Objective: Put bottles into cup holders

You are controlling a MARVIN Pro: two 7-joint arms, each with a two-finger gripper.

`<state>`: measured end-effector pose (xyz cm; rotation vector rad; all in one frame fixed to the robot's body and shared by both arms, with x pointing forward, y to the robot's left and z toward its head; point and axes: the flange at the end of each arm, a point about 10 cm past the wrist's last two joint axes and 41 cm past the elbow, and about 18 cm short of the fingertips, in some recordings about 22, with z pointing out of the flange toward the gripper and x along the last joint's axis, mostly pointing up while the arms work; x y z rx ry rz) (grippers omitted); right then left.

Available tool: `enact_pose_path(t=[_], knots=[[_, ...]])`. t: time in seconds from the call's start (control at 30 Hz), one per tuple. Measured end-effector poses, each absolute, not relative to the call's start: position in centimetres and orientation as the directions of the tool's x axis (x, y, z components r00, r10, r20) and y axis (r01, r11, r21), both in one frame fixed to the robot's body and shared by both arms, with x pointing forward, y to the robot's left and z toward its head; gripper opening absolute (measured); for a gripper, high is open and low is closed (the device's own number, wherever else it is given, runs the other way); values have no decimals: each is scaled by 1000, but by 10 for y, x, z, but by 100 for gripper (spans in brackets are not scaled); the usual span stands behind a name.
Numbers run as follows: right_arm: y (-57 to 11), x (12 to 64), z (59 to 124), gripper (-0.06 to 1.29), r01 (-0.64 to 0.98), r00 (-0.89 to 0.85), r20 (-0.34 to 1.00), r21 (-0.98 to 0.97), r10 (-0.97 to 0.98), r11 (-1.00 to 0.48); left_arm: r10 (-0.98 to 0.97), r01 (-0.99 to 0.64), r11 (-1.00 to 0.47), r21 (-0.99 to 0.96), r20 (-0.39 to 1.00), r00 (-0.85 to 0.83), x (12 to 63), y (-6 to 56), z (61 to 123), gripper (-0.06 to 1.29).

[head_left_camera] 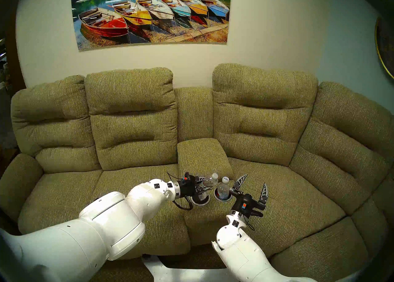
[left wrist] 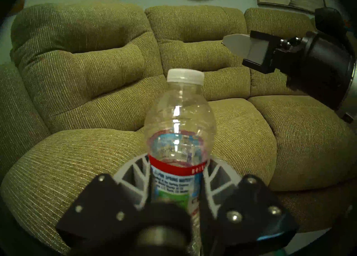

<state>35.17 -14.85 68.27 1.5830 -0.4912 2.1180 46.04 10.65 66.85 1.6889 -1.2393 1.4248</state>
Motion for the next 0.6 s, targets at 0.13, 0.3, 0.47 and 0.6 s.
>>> enact_pose_path(t=[0.13, 0.3, 0.47, 0.6], knots=[[-148, 352, 683, 121, -548, -241, 960, -16, 140, -836, -277, -914, -385, -127, 961, -17, 457, 109, 665, 38], [-148, 352, 683, 121, -548, -241, 960, -15, 140, -837, -284, -914, -381, -139, 959, -28, 452, 112, 660, 38], [-148, 352, 682, 121, -547, -241, 960, -15, 140, -837, -290, -915, -375, -150, 956, -38, 448, 113, 656, 38], [-148, 352, 682, 121, -547, -241, 960, -15, 141, -837, -293, -916, -369, -159, 955, -47, 446, 113, 654, 38]])
